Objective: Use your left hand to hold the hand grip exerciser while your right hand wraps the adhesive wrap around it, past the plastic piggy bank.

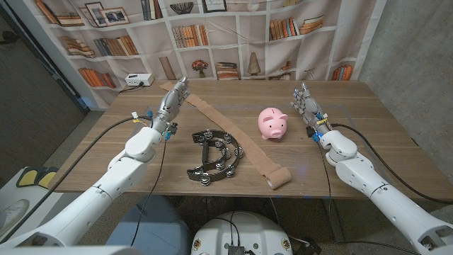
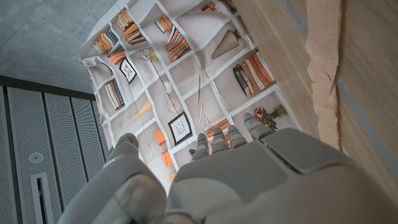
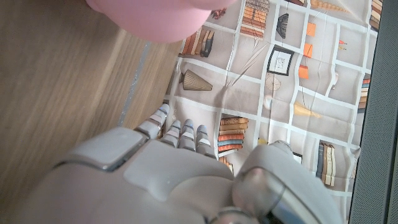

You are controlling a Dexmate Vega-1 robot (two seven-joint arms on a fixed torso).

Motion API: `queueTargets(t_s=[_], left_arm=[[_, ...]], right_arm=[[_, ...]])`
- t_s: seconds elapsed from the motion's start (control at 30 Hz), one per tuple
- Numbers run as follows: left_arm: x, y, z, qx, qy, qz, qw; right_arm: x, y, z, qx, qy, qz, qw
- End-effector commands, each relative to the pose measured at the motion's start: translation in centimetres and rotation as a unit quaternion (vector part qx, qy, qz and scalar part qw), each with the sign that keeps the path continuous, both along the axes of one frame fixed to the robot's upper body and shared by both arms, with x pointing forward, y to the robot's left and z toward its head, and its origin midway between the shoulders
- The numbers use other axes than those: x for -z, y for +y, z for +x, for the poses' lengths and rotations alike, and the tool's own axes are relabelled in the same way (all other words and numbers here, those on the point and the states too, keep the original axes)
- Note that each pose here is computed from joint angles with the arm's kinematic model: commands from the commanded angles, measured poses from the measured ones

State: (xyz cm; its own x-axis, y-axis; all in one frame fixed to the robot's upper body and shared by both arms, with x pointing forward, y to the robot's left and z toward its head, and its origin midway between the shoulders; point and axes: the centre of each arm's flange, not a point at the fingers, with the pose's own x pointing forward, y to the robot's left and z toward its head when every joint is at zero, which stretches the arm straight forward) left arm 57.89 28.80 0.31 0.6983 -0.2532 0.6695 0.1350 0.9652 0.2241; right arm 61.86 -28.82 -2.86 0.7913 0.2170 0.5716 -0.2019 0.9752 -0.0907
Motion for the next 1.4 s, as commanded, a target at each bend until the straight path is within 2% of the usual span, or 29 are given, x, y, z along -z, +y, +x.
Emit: queueTargets(t_s=[0.03, 0.37, 0.83, 1.1, 1.4], left_arm=[[0.1, 0.3, 0.3, -0.004, -0.014, 0.017, 1.000], [-0.1, -0.4, -0.1, -0.042, -0.049, 0.076, 0.995], [-0.2, -1.2, -1.2, -0.043, -0.079, 0.091, 0.992], [-0.5, -0.9, -1.7, -0.040, -0.093, 0.093, 0.990], [-0.6, -0.5, -2.4, -0.053, -0.110, 0.124, 0.985]], right_arm=[[-0.4, 0.0, 0.2, 0.000, 0.000, -0.019, 0.9998], [-0.4, -0.6, 0.6, 0.001, 0.001, -0.017, 0.9999], [-0.5, -0.7, 0.5, 0.002, 0.000, -0.015, 0.9999], [-0.7, -0.8, 0.3, 0.007, -0.007, -0.014, 0.9999], [-0.7, -0.7, 0.4, 0.007, -0.004, -0.008, 0.9999]])
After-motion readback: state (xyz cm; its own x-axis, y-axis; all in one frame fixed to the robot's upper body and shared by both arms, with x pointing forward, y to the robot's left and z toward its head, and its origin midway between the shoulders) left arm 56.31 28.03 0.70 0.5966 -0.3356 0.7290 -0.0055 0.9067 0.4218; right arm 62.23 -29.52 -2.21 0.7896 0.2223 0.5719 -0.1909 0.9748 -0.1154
